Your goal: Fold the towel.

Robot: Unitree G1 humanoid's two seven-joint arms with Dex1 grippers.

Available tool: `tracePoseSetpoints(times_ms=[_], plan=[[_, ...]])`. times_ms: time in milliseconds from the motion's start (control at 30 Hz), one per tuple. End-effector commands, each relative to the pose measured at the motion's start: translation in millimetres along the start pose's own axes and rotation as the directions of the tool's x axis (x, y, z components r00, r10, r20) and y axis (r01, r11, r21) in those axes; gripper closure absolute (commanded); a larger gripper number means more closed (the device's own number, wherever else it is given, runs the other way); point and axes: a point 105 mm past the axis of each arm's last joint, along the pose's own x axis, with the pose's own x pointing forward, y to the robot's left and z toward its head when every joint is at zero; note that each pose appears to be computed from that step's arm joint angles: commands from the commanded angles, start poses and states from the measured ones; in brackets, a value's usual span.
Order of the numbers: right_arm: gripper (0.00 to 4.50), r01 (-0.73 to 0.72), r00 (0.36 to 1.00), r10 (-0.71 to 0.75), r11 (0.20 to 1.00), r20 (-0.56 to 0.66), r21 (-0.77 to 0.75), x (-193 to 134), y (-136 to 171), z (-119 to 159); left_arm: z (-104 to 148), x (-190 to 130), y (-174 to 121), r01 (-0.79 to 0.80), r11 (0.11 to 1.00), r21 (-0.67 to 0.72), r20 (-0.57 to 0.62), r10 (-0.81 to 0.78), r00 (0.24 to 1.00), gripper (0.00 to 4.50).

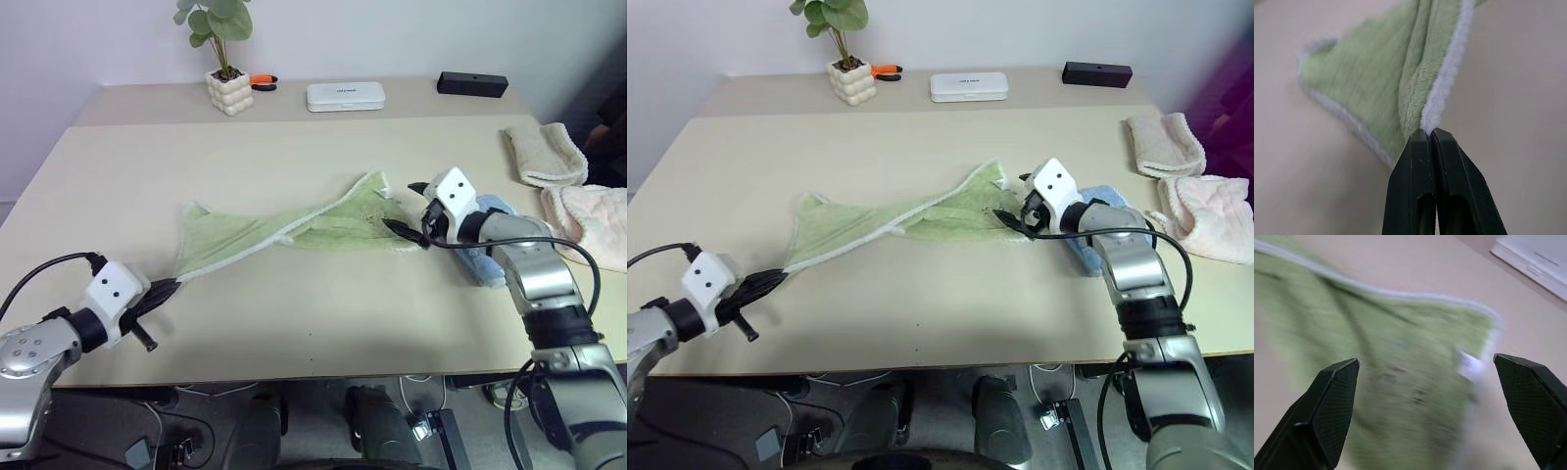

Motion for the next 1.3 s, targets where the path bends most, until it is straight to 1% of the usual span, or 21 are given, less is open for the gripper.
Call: tracePoseSetpoints(times_ms=[33, 100, 233, 333, 400, 500, 633, 767, 833, 967, 1067, 1133, 1167, 1200, 1233, 1300], plan=[[0.0, 0.012, 1.0, -0.01, 0.997, 0.027, -0.082, 14.0, -14.0, 12.0, 11.7, -3.7, -5.4, 0.045, 0.999, 0.03, 0.002, -0.045, 0.999, 4.49], [0.0, 0.014, 1.0, -0.012, 0.993, 0.017, -0.12, 27.4, -18.2, 13.7, 11.4, -2.3, -11.7, 0.075, 0.996, 0.047, -0.015, -0.074, 0.997, 4.49], [0.0, 0.002, 1.0, -0.01, 0.938, -0.021, -0.347, 50.8, -20.1, 23.7, 13.0, 2.7, -19.0, 0.093, 0.995, 0.046, -0.021, -0.092, 0.996, 4.49], [0.0, -0.055, 0.998, 0.035, 0.857, -0.049, -0.512, 65.6, -11.3, 33.0, 14.9, 5.3, -23.6, 0.102, 0.994, 0.028, -0.012, -0.102, 0.995, 4.49], [0.0, -0.08, 0.996, 0.048, 0.812, -0.07, -0.579, 73.1, -6.8, 35.5, 13.5, 4.7, -26.4, 0.111, 0.994, 0.011, -0.018, -0.11, 0.994, 4.49], [0.0, -0.066, 0.997, 0.021, 0.775, -0.078, -0.628, 83.4, -6.7, 42.8, 1.1, -2.4, -33.9, 0.138, 0.99, 0.002, -0.073, -0.137, 0.988, 4.49], [0.0, -0.08, 0.994, -0.001, 0.684, -0.111, -0.725, 93.9, -3.3, 49.0, -18.2, -17.8, -45.9, 0.179, 0.983, -0.026, -0.154, -0.181, 0.971, 4.49], [0.0, -0.092, 0.993, -0.002, 0.63, -0.12, -0.771, 98.9, 0.7, 51.8, -31.9, -31.1, -53.0, 0.2, 0.979, -0.029, -0.226, -0.202, 0.953, 4.49], [0.0, -0.091, 0.993, -0.001, 0.612, -0.116, -0.786, 101.2, 3.1, 53.8, -35.7, -34.8, -54.8, 0.195, 0.98, -0.029, -0.242, -0.196, 0.95, 4.49], [0.0, -0.104, 0.993, 0.021, 0.576, -0.113, -0.811, 105.3, 11.8, 54.0, -35.5, -34.6, -56.7, 0.177, 0.983, -0.052, -0.23, -0.184, 0.956, 4.49], [0.0, -0.122, 0.992, 0.046, 0.51, -0.115, -0.852, 110.3, 23.8, 51.7, -42.1, -34.3, -61.2, 0.187, 0.98, -0.062, -0.238, -0.197, 0.951, 4.49], [0.54, -0.113, 0.994, 0.043, 0.455, -0.105, -0.883, 113.4, 28.6, 51.3, -44.9, -34.4, -62.1, 0.188, 0.98, -0.069, -0.24, -0.199, 0.95, 4.5], [0.86, -0.107, 0.994, 0.041, 0.44, -0.099, -0.892, 114.4, 29.9, 51.8, -45.8, -34.6, -62.0, 0.187, 0.98, -0.07, -0.24, -0.199, 0.95, 4.5], [1.3, -0.098, 0.995, 0.043, 0.431, -0.088, -0.897, 116.4, 32.3, 54.2, -47.4, -34.9, -62.0, 0.187, 0.98, -0.072, -0.241, -0.199, 0.95, 4.5], [1.89, -0.089, 0.996, 0.044, 0.426, -0.077, -0.9, 118.0, 34.3, 56.3, -49.1, -35.6, -62.4, 0.186, 0.98, -0.073, -0.243, -0.198, 0.95, 4.5], [2.91, -0.075, 0.997, 0.044, 0.416, -0.063, -0.906, 119.7, 36.3, 58.7, -52.0, -37.0, -63.0, 0.184, 0.98, -0.075, -0.245, -0.197, 0.949, 4.5]])
